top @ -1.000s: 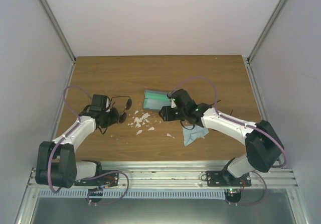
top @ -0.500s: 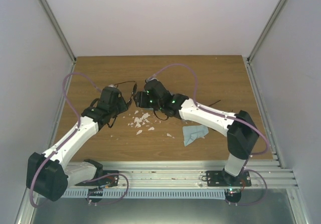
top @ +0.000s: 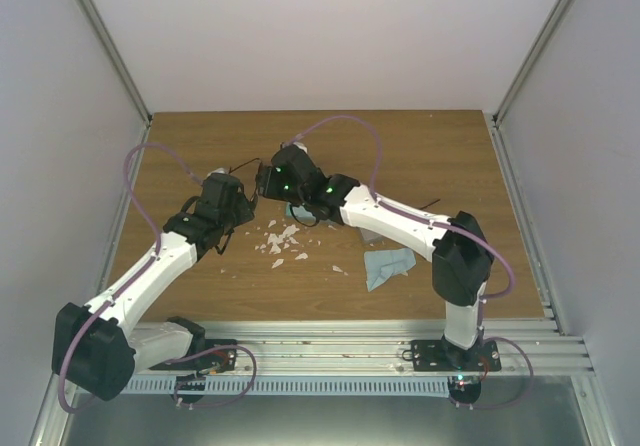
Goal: Organize the sunglasses
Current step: Pick up the sunglasses from the center of the board.
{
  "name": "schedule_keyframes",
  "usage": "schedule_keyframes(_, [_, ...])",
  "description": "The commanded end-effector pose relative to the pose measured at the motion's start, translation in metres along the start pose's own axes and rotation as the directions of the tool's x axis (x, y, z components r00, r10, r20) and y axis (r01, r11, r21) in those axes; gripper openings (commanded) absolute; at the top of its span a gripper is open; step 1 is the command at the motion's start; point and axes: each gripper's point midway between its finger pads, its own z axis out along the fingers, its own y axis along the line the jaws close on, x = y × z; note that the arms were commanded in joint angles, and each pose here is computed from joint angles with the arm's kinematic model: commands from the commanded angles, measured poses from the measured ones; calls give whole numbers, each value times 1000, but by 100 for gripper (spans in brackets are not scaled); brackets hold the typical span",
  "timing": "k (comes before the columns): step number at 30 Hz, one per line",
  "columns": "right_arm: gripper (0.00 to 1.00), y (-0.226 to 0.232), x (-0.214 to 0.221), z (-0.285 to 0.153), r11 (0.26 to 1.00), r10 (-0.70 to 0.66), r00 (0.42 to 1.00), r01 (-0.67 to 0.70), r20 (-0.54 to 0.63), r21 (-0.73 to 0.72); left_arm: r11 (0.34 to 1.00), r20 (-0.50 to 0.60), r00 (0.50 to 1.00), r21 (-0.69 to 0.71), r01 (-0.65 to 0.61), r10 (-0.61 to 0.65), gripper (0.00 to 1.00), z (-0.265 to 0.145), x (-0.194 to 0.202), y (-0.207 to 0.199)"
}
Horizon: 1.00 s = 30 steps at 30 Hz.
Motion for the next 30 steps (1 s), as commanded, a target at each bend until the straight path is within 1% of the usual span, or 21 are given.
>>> schedule_keyframes(1, [55, -1, 5, 6, 1000, 4, 1000, -4, 2, 24, 1000, 77, 997, 13, 7, -8, 0, -3, -18, -8])
schedule_keyframes(10, [43, 2, 21, 26, 999, -32, 997, 35, -76, 33, 1000, 79, 997, 21, -6, 4, 0, 1, -18, -10])
schedule_keyframes(19, [43, 1, 26, 26, 995, -67, 994, 72, -81, 62, 1000, 69, 997, -13, -14, 15, 0, 8, -17, -7])
schedule_keyframes(22, [32, -1, 26, 26, 994, -71, 994, 77, -80, 71, 1000, 66, 998, -14, -14, 15, 0, 9, -16, -7])
schedule_keyframes(25, [26, 1, 26, 27, 995, -73, 994, 79, -82, 67, 1000, 66, 998, -7, -13, 14, 0, 8, -17, -8])
schedule_keyframes(30, [23, 4, 32, 32, 996, -64, 992, 71, -112, 53, 1000, 76, 997, 14, -18, 17, 0, 6, -17, -10])
